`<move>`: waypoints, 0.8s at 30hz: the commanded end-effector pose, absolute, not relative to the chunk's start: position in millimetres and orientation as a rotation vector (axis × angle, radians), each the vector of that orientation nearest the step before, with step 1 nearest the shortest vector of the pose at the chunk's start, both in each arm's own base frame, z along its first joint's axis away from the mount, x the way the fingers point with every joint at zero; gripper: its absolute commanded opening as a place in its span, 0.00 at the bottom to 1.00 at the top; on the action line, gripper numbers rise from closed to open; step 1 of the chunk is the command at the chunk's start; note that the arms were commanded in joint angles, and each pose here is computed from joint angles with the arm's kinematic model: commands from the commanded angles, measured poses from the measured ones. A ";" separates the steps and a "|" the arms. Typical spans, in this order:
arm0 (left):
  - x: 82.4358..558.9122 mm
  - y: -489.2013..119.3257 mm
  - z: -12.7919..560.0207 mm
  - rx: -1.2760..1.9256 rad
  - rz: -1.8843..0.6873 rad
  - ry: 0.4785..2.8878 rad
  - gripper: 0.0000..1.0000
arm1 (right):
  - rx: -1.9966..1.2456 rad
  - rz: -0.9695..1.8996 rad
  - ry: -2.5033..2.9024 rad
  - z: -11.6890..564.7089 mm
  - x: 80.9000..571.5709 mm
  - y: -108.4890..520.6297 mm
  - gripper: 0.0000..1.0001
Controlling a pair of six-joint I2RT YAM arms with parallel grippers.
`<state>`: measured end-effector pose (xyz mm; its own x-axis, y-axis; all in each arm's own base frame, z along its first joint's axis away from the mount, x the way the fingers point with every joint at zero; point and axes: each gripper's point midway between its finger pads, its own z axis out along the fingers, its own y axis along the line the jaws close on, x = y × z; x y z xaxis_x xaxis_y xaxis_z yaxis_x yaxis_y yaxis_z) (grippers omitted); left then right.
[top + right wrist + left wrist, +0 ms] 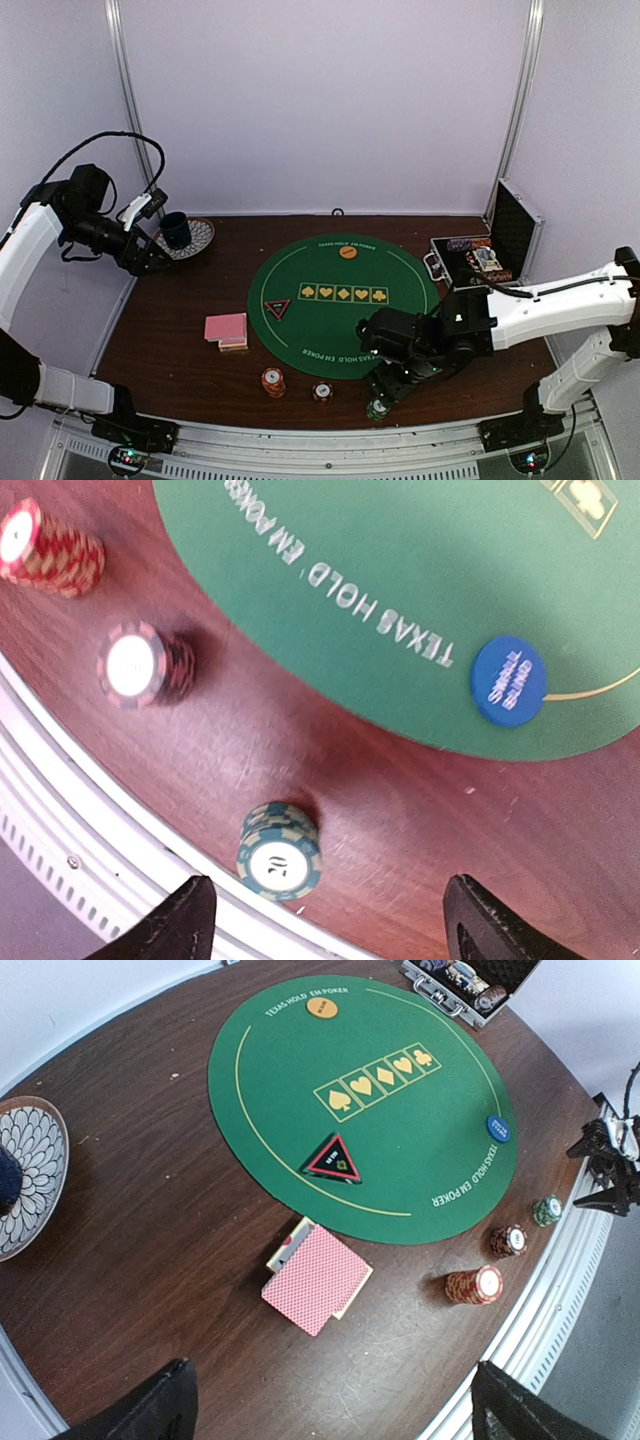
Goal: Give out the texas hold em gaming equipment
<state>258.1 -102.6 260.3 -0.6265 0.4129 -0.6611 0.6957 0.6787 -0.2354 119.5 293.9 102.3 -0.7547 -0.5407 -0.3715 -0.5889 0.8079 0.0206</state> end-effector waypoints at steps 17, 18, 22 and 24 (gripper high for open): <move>258.6 -107.6 263.8 0.888 -0.671 2.288 0.97 | -0.974 0.194 2.788 36.2 88.0 303.6 0.73; 258.8 -107.5 263.9 0.887 -0.671 2.289 0.98 | -0.978 0.188 2.788 34.8 87.7 303.6 0.71; 258.3 -106.1 264.8 0.887 -0.656 2.288 0.98 | -0.983 0.200 2.787 33.3 87.6 306.3 0.65; 258.1 -106.1 265.1 0.889 -0.652 2.286 0.98 | -0.986 0.201 2.785 32.8 87.7 307.8 0.63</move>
<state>259.0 -103.3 258.3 -0.6258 0.4183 -0.6583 0.7011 0.6715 -0.2399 90.0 304.4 37.4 -0.7709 -0.5999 -0.2140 -0.6233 0.7797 0.0594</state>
